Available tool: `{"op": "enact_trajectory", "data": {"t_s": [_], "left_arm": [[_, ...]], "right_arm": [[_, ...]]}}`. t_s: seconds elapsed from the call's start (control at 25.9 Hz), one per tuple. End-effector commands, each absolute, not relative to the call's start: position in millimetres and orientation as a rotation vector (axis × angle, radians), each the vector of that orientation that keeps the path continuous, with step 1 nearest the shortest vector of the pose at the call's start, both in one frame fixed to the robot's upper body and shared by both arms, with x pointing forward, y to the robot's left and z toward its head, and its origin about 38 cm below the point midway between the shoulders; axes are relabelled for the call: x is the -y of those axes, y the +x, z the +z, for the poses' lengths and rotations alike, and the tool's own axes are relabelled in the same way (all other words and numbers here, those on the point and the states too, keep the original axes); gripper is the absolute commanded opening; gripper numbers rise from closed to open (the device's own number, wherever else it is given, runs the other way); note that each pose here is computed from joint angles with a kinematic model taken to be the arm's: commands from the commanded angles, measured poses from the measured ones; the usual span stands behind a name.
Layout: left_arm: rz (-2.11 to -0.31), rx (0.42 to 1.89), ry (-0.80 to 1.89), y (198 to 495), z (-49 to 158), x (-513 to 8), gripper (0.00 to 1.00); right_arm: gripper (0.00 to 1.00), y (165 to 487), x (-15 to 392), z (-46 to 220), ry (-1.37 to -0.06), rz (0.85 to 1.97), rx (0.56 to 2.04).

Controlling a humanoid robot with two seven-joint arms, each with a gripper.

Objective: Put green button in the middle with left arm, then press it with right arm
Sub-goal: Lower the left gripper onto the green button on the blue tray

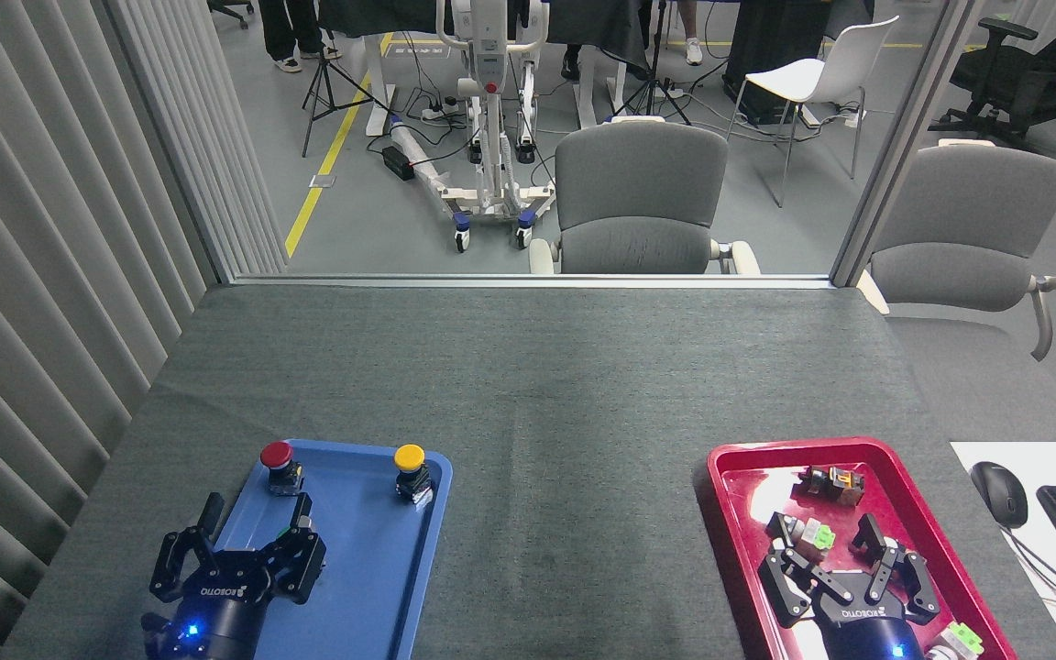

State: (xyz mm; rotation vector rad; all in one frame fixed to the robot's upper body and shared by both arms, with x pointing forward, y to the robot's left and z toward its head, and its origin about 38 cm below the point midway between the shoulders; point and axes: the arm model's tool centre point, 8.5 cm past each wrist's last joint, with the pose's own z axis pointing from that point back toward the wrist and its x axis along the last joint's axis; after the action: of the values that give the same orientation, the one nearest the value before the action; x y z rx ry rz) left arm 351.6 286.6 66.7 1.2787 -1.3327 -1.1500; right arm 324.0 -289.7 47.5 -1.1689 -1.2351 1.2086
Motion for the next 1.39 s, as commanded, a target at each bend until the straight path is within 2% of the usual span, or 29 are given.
{"op": "enact_trajectory", "data": {"t_s": [0.0, 0.31, 0.5, 0.66, 0.89, 1.0, 1.2, 1.35], "left_arm": [[-1.149, 1.333, 1.283, 351.6, 67.2, -288.3, 1.0], [-1.186, 1.377, 1.257, 352.0, 70.3, -282.7, 1.0], [-1.215, 1.395, 1.216, 352.3, 65.0, -276.0, 1.0], [-1.201, 1.432, 1.233, 351.3, 77.8, -276.7, 1.0], [-1.183, 1.431, 1.231, 351.5, 77.5, -276.5, 1.0], [-1.185, 1.426, 1.221, 349.9, 74.1, -275.5, 1.0], [-1.238, 1.4, 1.172, 346.6, 55.5, -277.2, 1.0], [-1.258, 1.404, 1.176, 346.5, 57.3, -279.0, 1.0]], "right_arm": [[1.0, 323.0, 287.6, 46.2, -1.166, 1.208, 1.235], [1.0, 321.4, 284.6, 43.9, -1.163, 1.209, 1.23], [1.0, 321.3, 284.2, 43.6, -1.161, 1.206, 1.229], [1.0, 321.8, 282.1, 43.7, -1.158, 1.203, 1.234], [1.0, 323.4, 283.4, 44.9, -1.161, 1.205, 1.234], [1.0, 323.4, 284.7, 44.9, -1.16, 1.217, 1.231], [1.0, 322.9, 285.2, 44.6, -1.161, 1.218, 1.231], [1.0, 323.4, 284.6, 45.0, -1.161, 1.219, 1.233]]}}
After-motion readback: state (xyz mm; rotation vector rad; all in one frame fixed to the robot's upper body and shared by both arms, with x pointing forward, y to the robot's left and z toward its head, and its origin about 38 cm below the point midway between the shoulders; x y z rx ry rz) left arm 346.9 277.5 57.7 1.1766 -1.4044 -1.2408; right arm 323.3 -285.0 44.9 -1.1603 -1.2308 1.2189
